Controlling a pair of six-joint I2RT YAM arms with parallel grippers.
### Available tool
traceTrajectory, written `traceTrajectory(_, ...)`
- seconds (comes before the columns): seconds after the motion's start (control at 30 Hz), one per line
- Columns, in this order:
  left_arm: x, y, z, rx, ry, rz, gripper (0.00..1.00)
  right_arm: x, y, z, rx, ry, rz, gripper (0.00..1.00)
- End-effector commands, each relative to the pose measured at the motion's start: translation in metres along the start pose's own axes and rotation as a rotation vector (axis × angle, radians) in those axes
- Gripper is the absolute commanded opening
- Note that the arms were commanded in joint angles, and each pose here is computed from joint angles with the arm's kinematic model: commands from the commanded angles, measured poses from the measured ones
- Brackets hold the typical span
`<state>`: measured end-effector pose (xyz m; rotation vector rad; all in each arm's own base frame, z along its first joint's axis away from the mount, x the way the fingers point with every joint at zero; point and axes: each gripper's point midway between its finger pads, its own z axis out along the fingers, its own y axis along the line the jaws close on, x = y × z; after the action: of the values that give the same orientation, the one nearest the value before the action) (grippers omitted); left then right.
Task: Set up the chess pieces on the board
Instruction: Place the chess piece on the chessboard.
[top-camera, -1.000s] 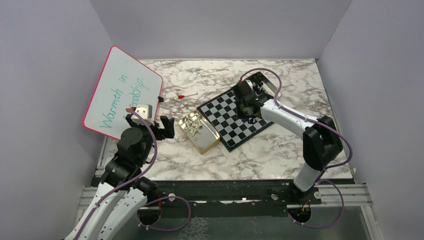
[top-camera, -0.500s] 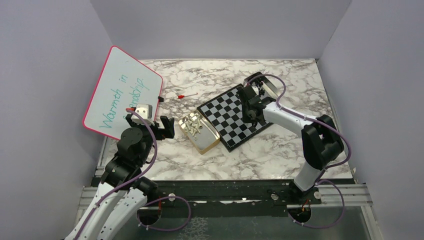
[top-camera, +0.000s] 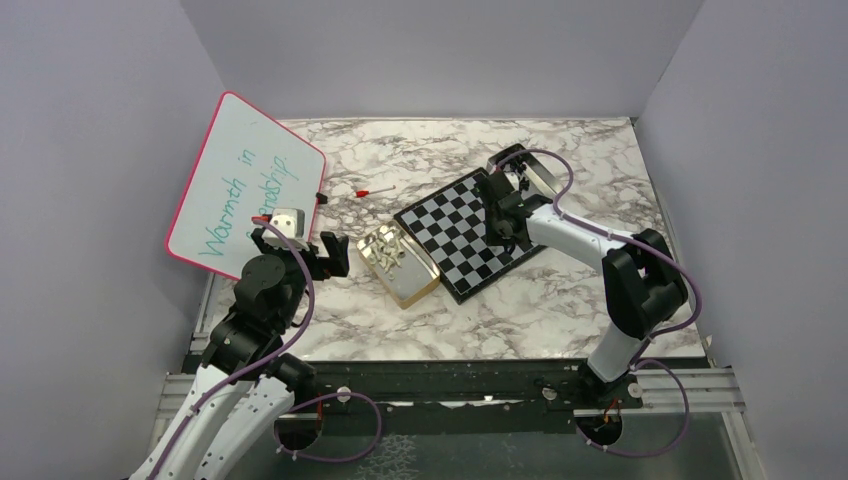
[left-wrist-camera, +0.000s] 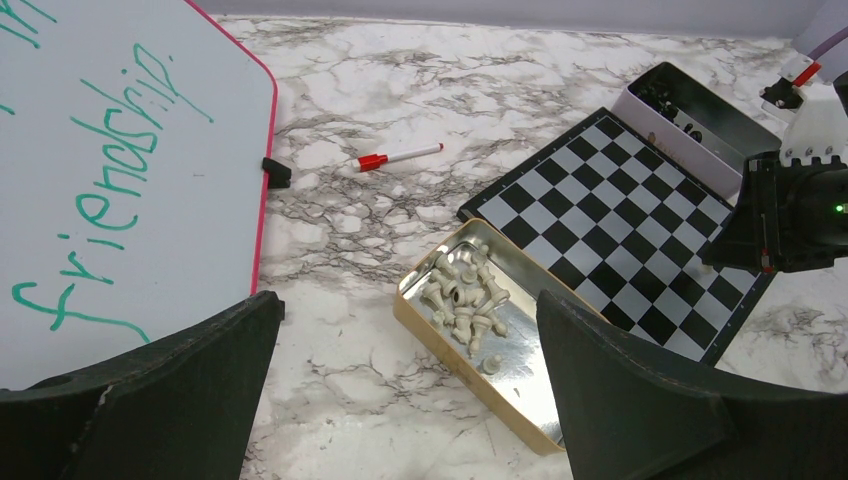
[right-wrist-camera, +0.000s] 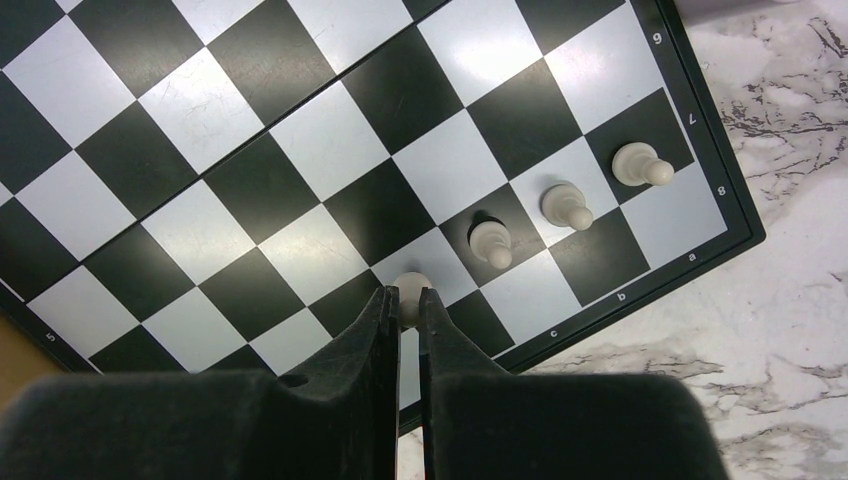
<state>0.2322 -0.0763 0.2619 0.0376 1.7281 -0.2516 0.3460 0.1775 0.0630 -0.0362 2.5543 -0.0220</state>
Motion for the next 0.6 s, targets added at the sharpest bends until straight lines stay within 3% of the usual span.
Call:
traceTrajectory(0.0, -0.0026, -0.0036, 0.0013, 0.017, -0.014, 0.003, 0.99, 0.0041, -0.0030, 0.0075, 0.010, 0.008, 0.026, 0.13)
traceTrajectory(0.57, -0.0027, -0.0036, 0.0012, 0.018, -0.014, 0.003, 0.99, 0.0105, -0.0010, 0.0139, 0.005, 0.028, 0.025, 0.14)
